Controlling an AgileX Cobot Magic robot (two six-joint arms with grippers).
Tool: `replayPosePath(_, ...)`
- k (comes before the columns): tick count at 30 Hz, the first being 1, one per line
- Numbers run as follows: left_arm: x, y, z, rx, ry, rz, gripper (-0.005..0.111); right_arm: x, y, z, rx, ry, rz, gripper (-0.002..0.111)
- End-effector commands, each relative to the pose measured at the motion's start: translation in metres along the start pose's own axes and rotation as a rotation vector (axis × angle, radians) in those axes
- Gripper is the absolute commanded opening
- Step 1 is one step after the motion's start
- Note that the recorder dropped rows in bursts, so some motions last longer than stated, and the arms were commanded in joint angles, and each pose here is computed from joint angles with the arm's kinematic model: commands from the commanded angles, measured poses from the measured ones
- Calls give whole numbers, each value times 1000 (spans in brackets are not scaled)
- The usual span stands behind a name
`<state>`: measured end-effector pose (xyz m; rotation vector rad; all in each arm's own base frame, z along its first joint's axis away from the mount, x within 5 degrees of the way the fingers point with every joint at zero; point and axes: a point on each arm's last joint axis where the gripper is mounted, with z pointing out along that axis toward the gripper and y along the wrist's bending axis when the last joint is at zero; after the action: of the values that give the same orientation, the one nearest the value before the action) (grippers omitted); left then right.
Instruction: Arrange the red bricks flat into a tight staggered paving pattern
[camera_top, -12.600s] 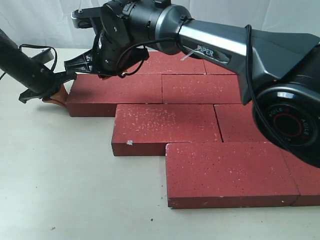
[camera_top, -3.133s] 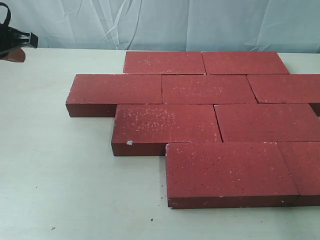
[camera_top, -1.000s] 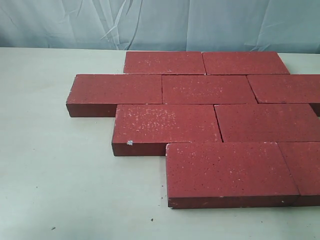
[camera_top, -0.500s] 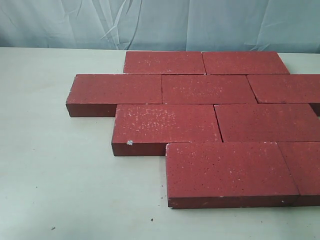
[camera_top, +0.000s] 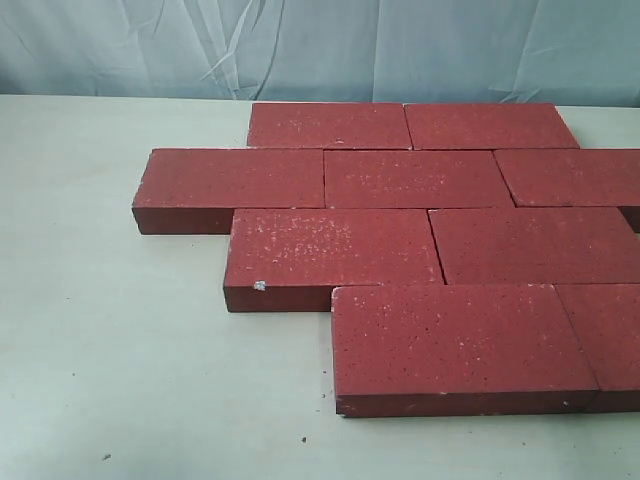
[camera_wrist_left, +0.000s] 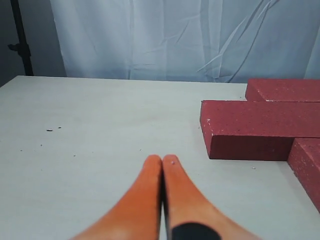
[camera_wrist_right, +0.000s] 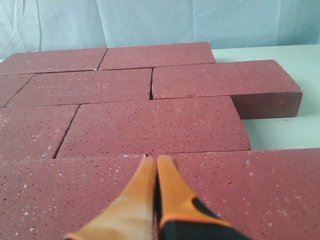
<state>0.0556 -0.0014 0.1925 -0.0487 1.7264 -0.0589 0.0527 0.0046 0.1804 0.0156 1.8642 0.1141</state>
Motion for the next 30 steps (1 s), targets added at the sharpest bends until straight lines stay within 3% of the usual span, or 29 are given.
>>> replayPosePath(1, 1, 0, 0, -2, -7, 2, 0, 1, 0, 0, -1, -9, -4, -1)
replayPosePath(30, 1, 0, 0, -3, -4, 15, 0, 0, 0, 0, -1, -11, -4, -1)
